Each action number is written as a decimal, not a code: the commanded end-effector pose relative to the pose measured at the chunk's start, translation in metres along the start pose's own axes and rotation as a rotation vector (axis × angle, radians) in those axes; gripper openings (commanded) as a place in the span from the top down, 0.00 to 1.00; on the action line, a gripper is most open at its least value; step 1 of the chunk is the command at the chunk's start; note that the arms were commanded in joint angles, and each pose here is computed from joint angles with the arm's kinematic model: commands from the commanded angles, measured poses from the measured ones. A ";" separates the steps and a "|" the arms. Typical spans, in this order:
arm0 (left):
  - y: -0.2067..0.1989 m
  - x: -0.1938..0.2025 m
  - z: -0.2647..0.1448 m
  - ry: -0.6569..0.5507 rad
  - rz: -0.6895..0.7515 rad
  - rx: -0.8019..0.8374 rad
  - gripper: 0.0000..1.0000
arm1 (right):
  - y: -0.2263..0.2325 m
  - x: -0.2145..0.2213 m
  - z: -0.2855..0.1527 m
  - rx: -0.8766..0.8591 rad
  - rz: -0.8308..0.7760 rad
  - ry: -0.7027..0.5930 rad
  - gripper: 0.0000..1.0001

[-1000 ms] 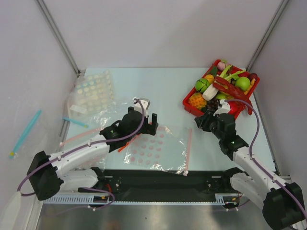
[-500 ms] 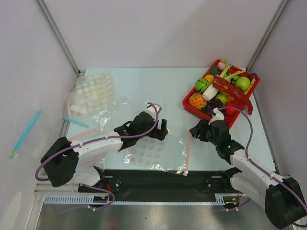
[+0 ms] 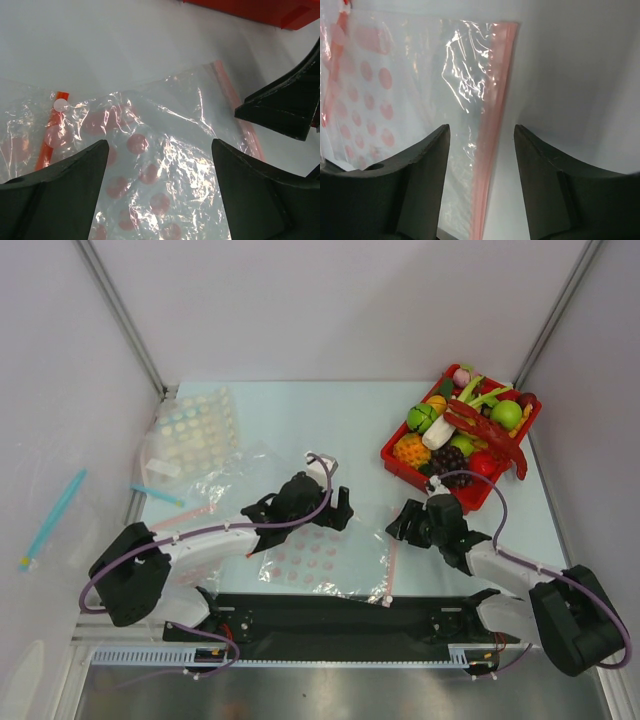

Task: Place the food in the zip-top bag and seal the zipper
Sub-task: Pick up the zipper food storage bag at the center of the board, then open the zipper of the food storage bag at the center of the board.

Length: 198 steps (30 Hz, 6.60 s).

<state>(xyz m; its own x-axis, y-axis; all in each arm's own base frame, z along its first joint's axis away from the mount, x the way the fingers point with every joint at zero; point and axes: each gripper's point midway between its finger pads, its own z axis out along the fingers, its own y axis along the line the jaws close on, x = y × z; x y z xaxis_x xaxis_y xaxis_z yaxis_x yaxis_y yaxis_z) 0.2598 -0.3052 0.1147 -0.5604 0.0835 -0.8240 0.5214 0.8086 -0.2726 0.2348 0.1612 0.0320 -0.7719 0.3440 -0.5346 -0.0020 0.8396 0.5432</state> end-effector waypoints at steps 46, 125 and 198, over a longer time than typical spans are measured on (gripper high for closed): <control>-0.077 0.069 0.053 0.240 -0.072 0.286 0.70 | 0.047 0.011 0.007 -0.179 -0.047 0.076 0.71; -0.066 -0.044 -0.045 -0.273 0.263 0.079 0.30 | 0.160 -0.090 -0.066 -0.118 0.060 -0.629 1.00; -0.054 -0.032 -0.028 -0.166 0.109 0.154 1.00 | 0.184 -0.067 -0.050 -0.326 -0.212 -0.462 0.50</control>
<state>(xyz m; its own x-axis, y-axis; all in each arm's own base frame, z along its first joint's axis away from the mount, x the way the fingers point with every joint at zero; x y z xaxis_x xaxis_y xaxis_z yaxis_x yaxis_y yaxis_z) 0.2302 -0.3313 0.1491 -0.4077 0.1294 -0.9039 0.6714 0.7135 -0.2006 0.2526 0.2682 0.1764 -0.4196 0.3724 -0.8278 -0.3324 0.7855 0.5219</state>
